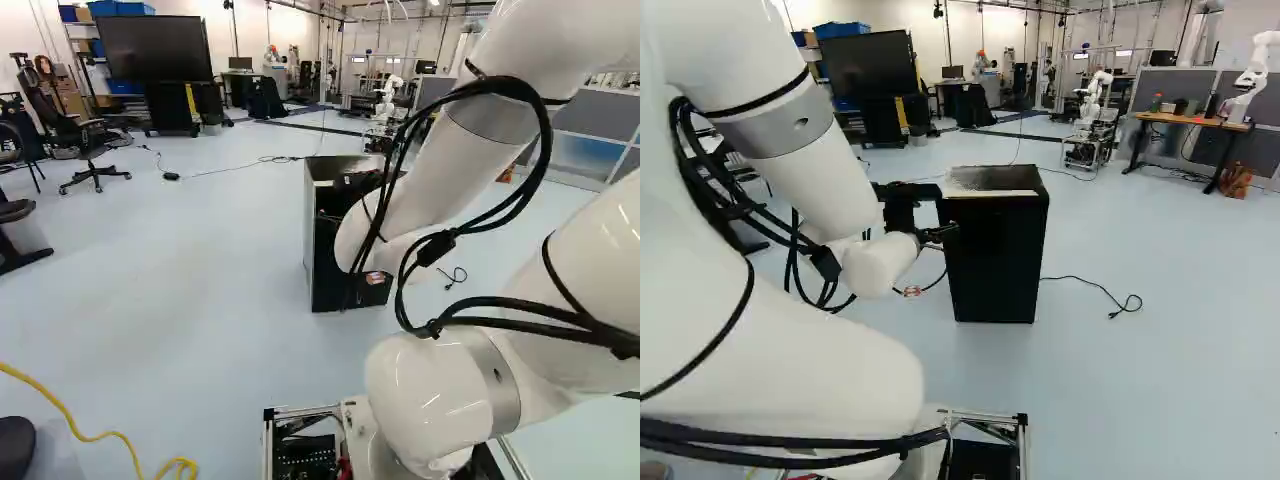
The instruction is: Grab a drink from the fridge
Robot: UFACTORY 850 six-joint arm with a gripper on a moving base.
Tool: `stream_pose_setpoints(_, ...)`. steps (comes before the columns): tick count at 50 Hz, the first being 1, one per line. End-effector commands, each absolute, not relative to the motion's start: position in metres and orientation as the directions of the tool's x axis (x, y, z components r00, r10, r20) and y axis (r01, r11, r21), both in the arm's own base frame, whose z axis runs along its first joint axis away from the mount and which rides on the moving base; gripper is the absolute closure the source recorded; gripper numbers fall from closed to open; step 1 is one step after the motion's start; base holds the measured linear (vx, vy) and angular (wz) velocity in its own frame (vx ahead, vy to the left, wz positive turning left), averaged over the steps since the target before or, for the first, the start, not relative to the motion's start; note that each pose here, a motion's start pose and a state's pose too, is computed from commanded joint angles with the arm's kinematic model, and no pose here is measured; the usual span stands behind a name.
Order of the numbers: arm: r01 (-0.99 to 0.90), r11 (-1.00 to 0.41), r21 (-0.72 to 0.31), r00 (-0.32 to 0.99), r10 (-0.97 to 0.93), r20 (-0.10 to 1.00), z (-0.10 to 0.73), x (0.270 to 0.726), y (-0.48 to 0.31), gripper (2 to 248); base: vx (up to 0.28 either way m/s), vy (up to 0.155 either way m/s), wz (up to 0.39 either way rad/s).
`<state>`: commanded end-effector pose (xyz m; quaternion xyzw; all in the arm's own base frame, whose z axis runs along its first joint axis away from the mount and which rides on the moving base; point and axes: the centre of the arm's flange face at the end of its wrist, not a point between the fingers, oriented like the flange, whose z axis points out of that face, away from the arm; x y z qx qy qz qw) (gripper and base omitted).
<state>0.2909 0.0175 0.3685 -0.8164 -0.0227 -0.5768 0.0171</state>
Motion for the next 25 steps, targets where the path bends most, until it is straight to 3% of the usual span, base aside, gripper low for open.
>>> stream_pose_setpoints(25,0.068,-0.997,-0.024,0.343,0.000,0.939,0.371,0.319,0.038,3,0.000,0.000,0.000)
